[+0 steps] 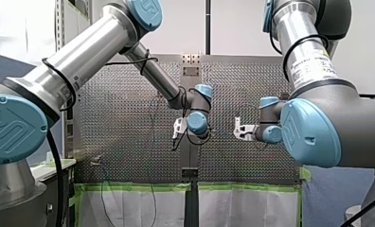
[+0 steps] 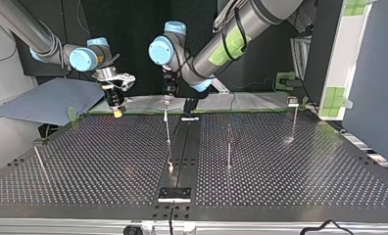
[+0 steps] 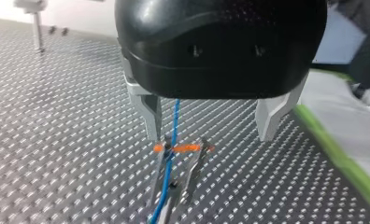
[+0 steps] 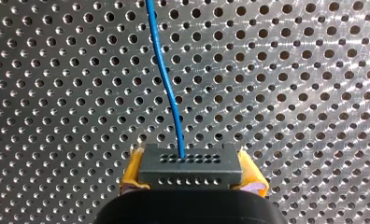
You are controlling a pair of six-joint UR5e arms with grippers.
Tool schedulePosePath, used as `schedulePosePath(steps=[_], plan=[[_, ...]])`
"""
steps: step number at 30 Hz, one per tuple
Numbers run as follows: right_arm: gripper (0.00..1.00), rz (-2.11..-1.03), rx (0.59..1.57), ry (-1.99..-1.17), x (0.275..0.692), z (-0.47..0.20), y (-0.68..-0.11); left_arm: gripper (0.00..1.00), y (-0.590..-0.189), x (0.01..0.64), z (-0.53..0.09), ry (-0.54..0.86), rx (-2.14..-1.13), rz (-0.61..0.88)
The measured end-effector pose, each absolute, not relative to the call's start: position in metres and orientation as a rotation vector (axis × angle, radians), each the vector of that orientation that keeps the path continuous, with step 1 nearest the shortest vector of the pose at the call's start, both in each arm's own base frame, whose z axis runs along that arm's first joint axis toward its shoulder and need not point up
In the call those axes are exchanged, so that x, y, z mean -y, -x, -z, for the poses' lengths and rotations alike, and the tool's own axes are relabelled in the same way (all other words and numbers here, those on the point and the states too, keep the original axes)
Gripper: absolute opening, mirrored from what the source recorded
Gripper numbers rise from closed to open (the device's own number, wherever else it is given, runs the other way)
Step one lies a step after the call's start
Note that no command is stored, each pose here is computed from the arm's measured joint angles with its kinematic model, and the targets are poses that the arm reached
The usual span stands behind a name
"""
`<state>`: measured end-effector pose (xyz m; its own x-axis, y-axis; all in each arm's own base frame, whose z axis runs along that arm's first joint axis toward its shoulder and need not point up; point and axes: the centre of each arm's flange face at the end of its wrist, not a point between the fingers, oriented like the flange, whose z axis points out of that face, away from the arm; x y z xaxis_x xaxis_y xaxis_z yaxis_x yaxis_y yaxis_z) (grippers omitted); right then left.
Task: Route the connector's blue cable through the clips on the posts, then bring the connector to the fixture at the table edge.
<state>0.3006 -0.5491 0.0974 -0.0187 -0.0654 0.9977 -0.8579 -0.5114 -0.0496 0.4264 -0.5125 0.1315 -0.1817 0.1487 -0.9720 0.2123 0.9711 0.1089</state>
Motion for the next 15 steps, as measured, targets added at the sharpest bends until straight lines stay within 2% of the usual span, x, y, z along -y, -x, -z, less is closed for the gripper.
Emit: schedulePosePath(steps=[5, 15], plan=[[0.0, -1.597, 0.975, -1.627, 0.549, -0.0975, -0.3009, 1.0, -0.4287, 0.5123, -0.1327, -0.221, -1.75, 0.078], [0.0, -1.597, 0.976, -1.627, 0.549, -0.0974, -0.3007, 1.0, -0.4274, 0.5116, -0.1322, -0.24, -1.753, 0.055]])
